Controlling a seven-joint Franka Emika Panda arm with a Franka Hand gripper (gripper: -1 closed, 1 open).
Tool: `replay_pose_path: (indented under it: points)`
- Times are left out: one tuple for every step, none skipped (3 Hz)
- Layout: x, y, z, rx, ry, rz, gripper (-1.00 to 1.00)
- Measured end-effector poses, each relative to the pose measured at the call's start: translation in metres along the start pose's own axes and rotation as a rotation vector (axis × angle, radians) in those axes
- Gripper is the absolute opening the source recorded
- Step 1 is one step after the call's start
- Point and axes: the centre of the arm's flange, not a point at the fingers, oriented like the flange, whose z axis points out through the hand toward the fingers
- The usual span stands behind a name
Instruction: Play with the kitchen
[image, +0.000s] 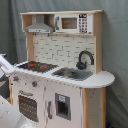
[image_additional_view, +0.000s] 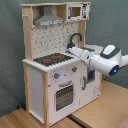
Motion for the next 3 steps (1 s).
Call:
replay_pose_path:
  points:
    - [-0.015,0.021,0.008,-0.012,-0.024,-0.055,1.00]
    - [-0.033,0.042,0.015,-0.018,-0.049,-0.114,1.00]
    - [-0.052,0.062,0.022,-0.017,-0.072,-0.174,1.00]
